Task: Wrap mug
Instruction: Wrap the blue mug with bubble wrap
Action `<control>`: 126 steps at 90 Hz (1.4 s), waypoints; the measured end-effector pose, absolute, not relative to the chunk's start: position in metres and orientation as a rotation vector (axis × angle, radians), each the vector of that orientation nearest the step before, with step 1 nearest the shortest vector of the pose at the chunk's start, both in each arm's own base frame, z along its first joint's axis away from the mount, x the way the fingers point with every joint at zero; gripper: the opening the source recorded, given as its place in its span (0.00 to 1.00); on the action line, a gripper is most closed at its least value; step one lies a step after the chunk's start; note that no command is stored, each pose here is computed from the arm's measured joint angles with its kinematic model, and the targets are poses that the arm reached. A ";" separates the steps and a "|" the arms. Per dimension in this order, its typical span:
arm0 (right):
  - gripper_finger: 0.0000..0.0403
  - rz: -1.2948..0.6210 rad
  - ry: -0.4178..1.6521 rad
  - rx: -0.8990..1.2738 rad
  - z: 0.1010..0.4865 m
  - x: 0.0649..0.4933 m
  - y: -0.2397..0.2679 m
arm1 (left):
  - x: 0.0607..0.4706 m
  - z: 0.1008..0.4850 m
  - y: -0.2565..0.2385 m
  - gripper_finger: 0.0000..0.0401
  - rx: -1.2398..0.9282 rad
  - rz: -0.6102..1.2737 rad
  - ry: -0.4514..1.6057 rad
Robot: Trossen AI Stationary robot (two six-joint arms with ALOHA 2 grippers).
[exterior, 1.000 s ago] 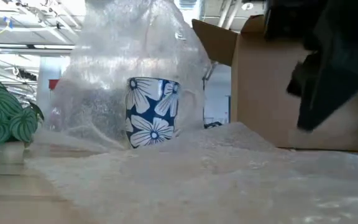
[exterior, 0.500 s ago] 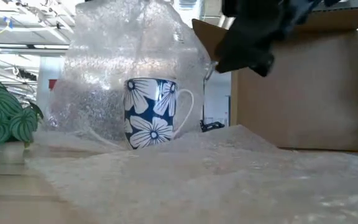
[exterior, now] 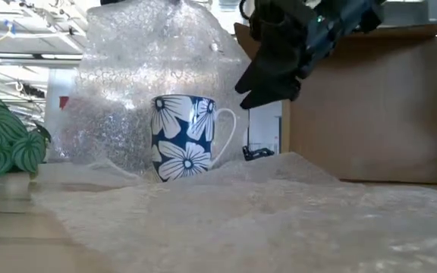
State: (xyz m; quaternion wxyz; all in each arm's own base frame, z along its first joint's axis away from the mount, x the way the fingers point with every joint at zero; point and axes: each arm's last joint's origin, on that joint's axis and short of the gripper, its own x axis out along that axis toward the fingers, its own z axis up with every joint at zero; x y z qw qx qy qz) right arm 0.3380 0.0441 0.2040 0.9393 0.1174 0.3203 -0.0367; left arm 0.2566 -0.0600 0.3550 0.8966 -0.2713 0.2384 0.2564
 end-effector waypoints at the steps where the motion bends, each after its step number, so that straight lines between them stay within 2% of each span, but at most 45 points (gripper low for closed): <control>1: 0.62 -0.069 0.649 0.241 0.203 0.339 0.044 | 0.257 0.355 -0.060 0.00 -0.562 0.531 0.494; 26: 0.57 -0.038 0.694 0.164 0.188 0.362 0.047 | 0.257 0.355 -0.060 0.00 -0.563 0.531 0.494; 39: 0.50 -0.037 0.726 0.135 0.178 0.373 0.048 | 0.257 0.355 -0.060 0.00 -0.565 0.530 0.492; 50: 0.38 -0.025 0.709 0.138 0.181 0.380 0.051 | 0.257 0.355 -0.060 0.00 -0.566 0.529 0.491; 65: 0.11 -0.008 0.709 0.136 0.191 0.381 0.056 | 0.257 0.355 -0.060 0.00 -0.568 0.525 0.493; 96: 0.11 -0.006 0.664 0.154 0.240 0.375 0.085 | 0.252 0.350 -0.059 0.00 -0.520 0.555 0.559; 113: 0.11 -0.051 0.768 0.177 0.210 0.367 0.103 | 0.251 0.350 -0.059 0.00 -0.493 0.556 0.566; 126: 0.11 -0.106 0.785 0.156 0.196 0.369 0.112 | 0.251 0.365 -0.059 0.00 -0.445 0.520 0.546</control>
